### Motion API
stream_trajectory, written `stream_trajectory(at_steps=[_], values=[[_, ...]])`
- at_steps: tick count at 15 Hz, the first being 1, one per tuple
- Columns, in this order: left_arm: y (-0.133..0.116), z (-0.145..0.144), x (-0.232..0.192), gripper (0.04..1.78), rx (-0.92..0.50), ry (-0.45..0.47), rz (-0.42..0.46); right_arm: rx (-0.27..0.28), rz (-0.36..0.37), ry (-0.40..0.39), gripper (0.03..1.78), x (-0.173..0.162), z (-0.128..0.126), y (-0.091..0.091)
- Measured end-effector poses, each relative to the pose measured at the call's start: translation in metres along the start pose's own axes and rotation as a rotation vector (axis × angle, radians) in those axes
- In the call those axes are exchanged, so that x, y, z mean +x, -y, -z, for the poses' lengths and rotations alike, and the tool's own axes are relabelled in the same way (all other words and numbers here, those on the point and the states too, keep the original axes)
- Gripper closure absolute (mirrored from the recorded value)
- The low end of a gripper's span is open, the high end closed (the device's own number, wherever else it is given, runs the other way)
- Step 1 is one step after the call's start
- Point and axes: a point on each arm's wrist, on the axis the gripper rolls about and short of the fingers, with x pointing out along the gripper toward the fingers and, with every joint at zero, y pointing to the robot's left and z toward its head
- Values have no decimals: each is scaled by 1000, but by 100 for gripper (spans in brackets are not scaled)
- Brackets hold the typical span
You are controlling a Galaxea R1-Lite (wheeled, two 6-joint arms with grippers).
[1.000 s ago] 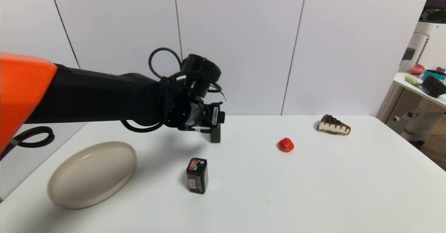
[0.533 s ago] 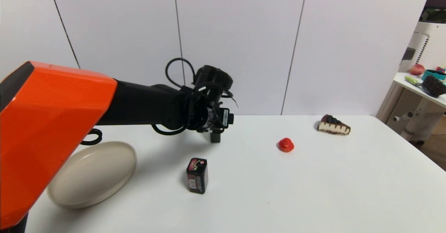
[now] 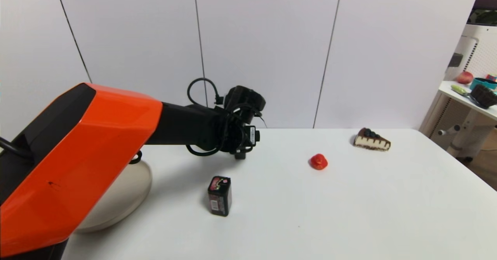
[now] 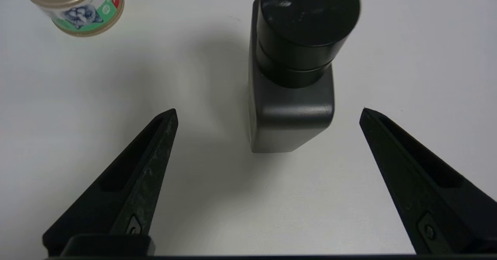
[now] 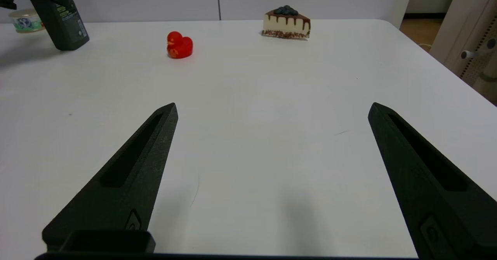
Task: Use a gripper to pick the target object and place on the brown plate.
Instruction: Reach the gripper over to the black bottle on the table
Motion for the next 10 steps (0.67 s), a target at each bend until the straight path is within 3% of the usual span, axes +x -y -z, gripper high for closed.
stream_trajectory(at_steps=[10], values=[[8,5,24,13,-14,0,-2,0,0,1,12,0,0,0]])
